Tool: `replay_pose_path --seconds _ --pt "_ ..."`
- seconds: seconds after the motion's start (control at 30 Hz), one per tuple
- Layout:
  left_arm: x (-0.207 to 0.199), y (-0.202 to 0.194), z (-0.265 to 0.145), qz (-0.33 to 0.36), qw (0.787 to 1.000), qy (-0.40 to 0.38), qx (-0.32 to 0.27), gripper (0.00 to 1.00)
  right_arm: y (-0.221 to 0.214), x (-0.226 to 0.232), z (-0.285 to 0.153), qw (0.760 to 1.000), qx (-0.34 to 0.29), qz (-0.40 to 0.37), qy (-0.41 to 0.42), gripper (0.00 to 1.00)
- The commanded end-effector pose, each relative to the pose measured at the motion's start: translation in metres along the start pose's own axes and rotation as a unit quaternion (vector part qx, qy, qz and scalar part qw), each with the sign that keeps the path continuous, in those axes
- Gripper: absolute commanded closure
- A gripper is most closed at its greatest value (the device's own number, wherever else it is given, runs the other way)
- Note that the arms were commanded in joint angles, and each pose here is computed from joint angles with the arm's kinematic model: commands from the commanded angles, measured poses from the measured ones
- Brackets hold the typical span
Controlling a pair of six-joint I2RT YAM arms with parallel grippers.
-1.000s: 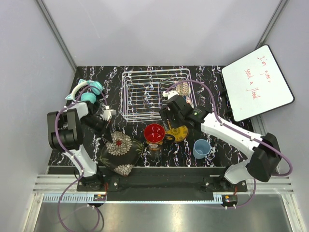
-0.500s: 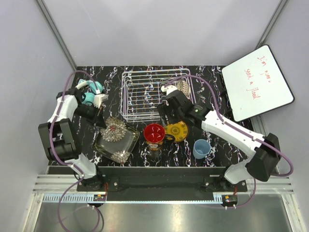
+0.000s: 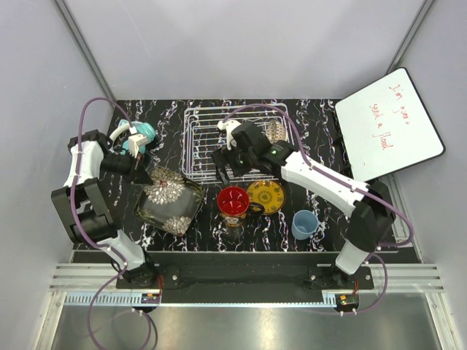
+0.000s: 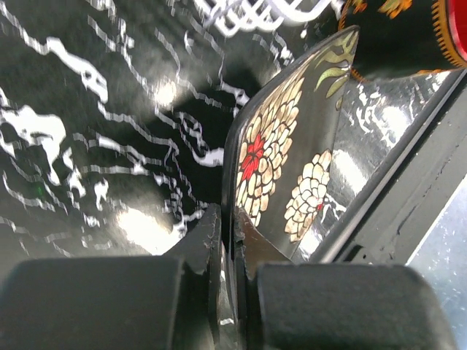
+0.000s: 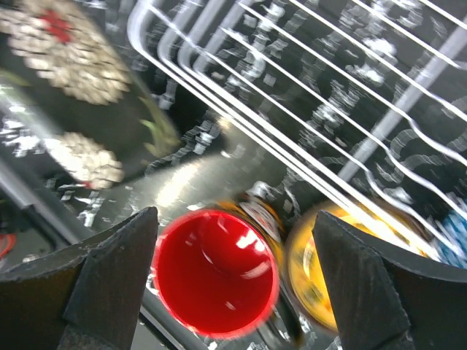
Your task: Load the mixed dishes into the dish rack
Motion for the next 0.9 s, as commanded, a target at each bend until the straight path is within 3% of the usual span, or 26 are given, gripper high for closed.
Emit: replay_pose_path --seconds 0.0,0.33,0.67,0.87 --pt "-0.057 0.032 -0.016 -0.060 0.990 -0.099 -0.074 1.00 0.033 0.044 0.003 0.993 -0.026 -0.028 0.113 0.04" --pt "-0.067 0.035 -0.019 -0.048 0.990 -0.099 -0.092 1.00 0.036 0.064 -0.005 0.981 -0.025 -0.044 0.186 0.05" --pt "-0.084 0.072 -0.024 -0.060 0.969 -0.145 -0.190 1.00 0.031 0.045 -0.004 0.979 -0.011 -0.004 0.205 0.06" --pt "-0.088 0.077 -0.024 -0.070 0.961 -0.161 -0.215 1.00 0.030 0.032 -0.006 0.975 -0.020 0.028 0.217 0.05"
Point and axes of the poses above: each gripper's point midway between its finger pads, its own z axis out along the fingers, its own x axis along the line the jaws close on, y = z × x, the point moved 2 cm from there along -z, back along the fingers, and after that the axes turned 6 degrees about z, right-handed, at the moved point
